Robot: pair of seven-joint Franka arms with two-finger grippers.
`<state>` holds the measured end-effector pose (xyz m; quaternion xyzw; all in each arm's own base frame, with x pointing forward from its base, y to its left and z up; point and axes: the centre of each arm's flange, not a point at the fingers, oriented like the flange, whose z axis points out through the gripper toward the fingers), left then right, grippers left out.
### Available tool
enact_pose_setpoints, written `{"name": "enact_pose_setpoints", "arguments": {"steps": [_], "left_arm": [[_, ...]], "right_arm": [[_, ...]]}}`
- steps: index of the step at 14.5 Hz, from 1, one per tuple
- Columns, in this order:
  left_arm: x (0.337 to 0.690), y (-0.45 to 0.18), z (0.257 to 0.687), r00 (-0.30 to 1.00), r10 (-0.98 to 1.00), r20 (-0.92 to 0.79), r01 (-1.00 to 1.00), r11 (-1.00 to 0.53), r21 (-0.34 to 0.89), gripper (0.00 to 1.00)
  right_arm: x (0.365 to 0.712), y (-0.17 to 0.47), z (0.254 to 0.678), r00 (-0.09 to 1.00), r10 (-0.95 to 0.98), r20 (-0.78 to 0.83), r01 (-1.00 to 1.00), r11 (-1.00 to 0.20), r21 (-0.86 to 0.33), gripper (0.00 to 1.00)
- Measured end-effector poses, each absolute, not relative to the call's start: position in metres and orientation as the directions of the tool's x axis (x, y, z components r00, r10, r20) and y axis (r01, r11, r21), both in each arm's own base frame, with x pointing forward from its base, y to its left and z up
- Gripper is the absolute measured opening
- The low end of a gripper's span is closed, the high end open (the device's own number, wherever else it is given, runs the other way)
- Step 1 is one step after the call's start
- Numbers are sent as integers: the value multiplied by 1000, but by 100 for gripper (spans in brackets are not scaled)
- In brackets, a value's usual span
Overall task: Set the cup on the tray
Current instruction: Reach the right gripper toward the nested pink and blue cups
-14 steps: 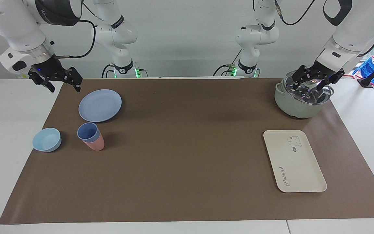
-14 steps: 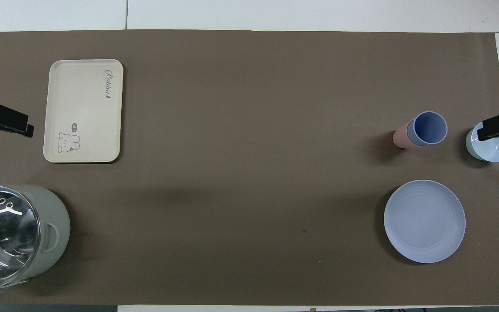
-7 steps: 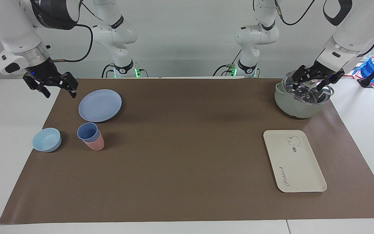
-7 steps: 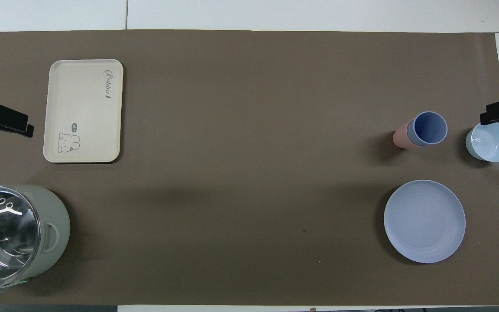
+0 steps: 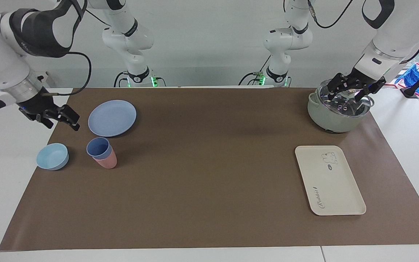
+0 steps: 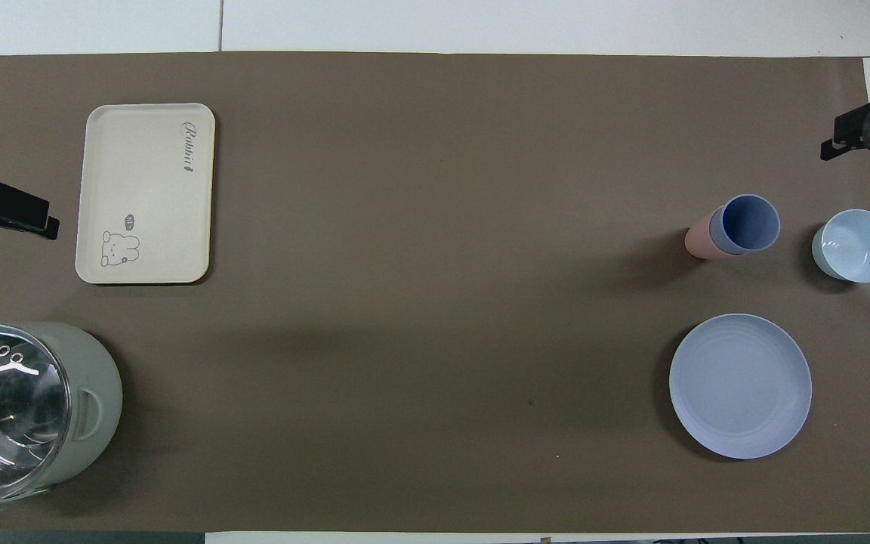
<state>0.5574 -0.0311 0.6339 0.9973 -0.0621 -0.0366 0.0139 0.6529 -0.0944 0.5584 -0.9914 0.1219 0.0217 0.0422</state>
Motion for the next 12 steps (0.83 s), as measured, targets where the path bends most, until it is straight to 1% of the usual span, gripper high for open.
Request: {"name": "enact_pose_setpoints", "arguments": {"steps": [3, 6, 8, 10, 12], "left_arm": [[557, -31, 634, 990, -125, -71, -123, -992, 32, 100], [557, -31, 634, 990, -125, -71, -123, -992, 32, 100], [557, -31, 634, 990, -125, -71, -123, -992, 32, 100], [557, -31, 634, 990, -125, -71, -123, -992, 32, 100], [557, -31, 634, 990, -125, -71, -123, -992, 32, 100]], "right_arm": [[687, -94, 520, 956, -279, -85, -286, -954, -88, 100], [714, -121, 463, 928, -341, -149, -361, -923, -135, 100], [721, -141, 431, 900, -393, -189, -423, -892, -158, 100], [722, -149, 415, 863, -448, -233, -493, -849, -189, 100], [721, -152, 401, 824, -492, -282, -551, -811, -194, 100]]}}
